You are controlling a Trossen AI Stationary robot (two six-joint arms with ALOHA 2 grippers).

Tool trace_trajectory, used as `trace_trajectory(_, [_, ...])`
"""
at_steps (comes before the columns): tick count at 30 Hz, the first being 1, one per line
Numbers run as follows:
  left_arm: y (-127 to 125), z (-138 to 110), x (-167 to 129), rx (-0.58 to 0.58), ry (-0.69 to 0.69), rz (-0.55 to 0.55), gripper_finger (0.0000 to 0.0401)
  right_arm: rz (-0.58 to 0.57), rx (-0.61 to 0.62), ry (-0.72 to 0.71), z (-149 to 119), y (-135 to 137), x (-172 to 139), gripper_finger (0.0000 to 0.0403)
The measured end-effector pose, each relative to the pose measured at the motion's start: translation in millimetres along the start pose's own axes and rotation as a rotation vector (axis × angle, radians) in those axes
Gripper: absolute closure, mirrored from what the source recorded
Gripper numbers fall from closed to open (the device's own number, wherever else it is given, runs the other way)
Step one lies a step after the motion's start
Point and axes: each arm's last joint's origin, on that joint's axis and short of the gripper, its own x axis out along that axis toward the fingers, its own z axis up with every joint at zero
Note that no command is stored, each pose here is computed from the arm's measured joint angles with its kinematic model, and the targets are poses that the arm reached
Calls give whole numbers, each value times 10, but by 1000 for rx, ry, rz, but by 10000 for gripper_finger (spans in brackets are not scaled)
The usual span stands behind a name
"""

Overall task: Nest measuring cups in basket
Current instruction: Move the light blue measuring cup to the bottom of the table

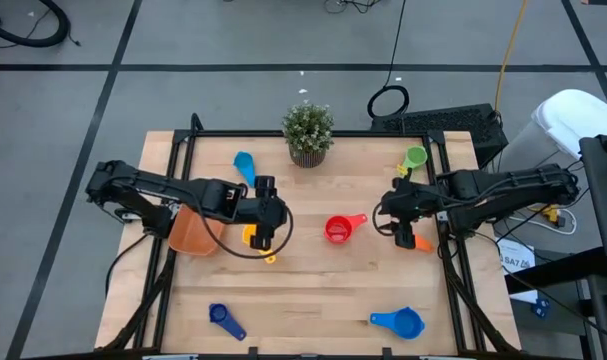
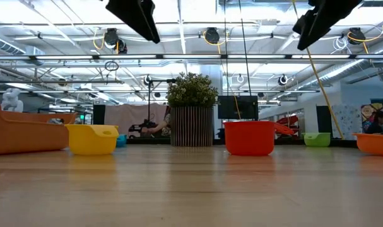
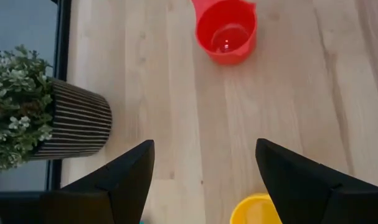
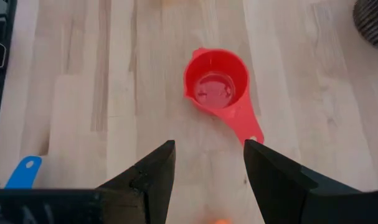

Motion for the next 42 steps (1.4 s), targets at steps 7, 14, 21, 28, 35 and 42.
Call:
trace_trajectory(7, [7, 65, 1, 42, -64, 8, 119, -21, 30, 78, -75, -17, -1, 220])
trace_trajectory(14, [-16, 246, 359, 122, -146, -11, 119, -55, 48, 99, -112, -34, -21, 220])
trace_trajectory(21, [-143, 329, 788, 193, -150, -31, 119, -84, 123, 170, -238, -69, -111, 220])
trace_trajectory(28, [-222, 389, 960, 263, -212, -91, 119, -87, 212, 156, -300, -85, -203, 220])
trace_trajectory(35, [-222, 400, 953, 322, -229, -84, 119, -99, 275, 176, -343, -94, -232, 220])
trace_trajectory(42, [-283, 557, 884, 393, -425, -125, 141, -120, 291, 238, -403, -106, -247, 220])
